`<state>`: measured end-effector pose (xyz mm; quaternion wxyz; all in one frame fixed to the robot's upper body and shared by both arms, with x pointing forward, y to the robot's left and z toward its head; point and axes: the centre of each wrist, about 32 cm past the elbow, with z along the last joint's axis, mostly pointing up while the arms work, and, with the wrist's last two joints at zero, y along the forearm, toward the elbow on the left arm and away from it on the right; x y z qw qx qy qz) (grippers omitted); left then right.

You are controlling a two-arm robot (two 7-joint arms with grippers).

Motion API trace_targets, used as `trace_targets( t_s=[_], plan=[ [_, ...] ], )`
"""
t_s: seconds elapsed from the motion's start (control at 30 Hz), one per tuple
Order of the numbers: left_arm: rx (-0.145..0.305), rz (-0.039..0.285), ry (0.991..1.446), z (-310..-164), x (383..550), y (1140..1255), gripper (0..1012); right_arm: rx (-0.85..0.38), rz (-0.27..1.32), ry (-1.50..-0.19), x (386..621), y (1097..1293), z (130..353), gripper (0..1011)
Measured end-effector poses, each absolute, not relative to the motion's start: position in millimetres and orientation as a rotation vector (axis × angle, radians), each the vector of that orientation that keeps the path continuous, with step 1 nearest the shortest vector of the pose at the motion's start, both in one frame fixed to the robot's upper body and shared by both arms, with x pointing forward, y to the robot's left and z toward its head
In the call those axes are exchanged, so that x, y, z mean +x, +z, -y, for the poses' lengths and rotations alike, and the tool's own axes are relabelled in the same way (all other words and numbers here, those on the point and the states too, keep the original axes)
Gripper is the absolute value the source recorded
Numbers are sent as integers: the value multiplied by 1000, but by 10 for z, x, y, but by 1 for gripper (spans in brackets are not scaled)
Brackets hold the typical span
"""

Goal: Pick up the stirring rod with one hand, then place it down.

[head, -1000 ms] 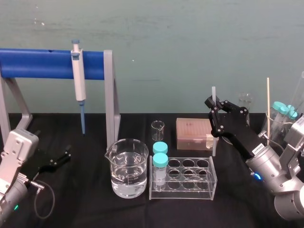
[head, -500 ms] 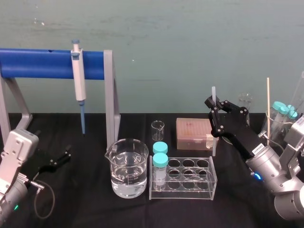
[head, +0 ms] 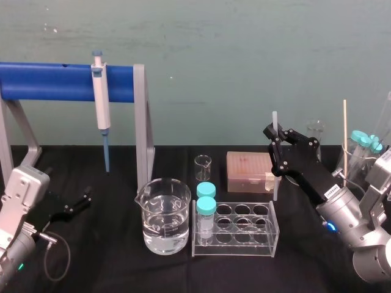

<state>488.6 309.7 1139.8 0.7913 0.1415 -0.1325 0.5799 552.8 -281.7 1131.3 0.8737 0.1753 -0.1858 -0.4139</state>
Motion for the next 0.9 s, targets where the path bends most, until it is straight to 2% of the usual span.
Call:
trace_targets(
  t_s=[0.9],
  plan=[
    [304, 285, 1248, -3097, 4886, 11398, 1000, 366, 388, -865, 5529, 11313, 2817, 72]
  ],
)
